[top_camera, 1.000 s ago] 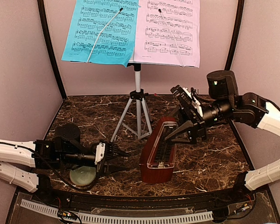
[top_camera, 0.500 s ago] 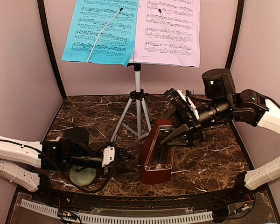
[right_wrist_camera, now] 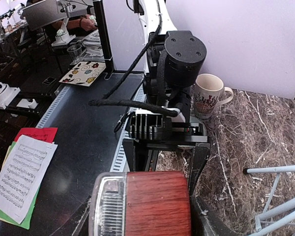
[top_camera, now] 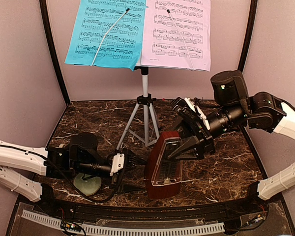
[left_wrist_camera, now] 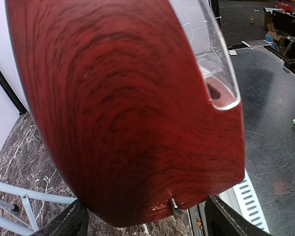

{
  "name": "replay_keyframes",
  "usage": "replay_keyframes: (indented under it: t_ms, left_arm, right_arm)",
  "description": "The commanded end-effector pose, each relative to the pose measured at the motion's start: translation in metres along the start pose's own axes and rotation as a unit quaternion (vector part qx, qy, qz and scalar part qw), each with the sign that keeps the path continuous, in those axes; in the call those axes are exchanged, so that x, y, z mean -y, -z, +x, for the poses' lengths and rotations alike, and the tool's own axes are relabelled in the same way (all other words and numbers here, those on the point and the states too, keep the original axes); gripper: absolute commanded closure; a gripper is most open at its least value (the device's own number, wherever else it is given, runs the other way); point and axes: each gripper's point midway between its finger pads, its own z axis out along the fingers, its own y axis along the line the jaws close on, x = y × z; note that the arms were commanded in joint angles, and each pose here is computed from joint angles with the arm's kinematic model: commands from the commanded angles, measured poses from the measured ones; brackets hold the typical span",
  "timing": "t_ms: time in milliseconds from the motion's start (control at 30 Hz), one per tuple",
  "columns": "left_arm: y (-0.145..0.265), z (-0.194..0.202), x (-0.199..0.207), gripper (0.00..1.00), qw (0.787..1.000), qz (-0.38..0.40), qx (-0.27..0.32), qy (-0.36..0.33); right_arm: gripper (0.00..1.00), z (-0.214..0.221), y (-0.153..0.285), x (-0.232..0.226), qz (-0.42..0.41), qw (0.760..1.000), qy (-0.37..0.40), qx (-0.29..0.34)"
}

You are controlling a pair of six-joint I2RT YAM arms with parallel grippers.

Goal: Set up the instrument practice props

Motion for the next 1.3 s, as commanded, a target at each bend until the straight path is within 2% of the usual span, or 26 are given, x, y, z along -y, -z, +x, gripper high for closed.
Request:
replay_keyframes:
  t_ms: [0,433,1267]
  left_arm:
    - [-0.001,-0.017,0.003,0.17,1.0,0.016,0.018,0.004]
    - [-0.003,-0.014,0.004,0.31,1.0,0.02,0.011,-0.003]
    - [-0.001,-0.012,0.004,0.38,1.0,0.017,0.01,-0.013]
  right_arm:
    - [0.83,-0.043,0.011,-0.008,0.01,0.996,0.063,0.054]
    - [0.84,-0.045,0.003,-0.013,0.012,0.996,0.075,0.039]
    - [0.87,-0.052,0.007,-0.014,0.015,0.995,0.082,0.05]
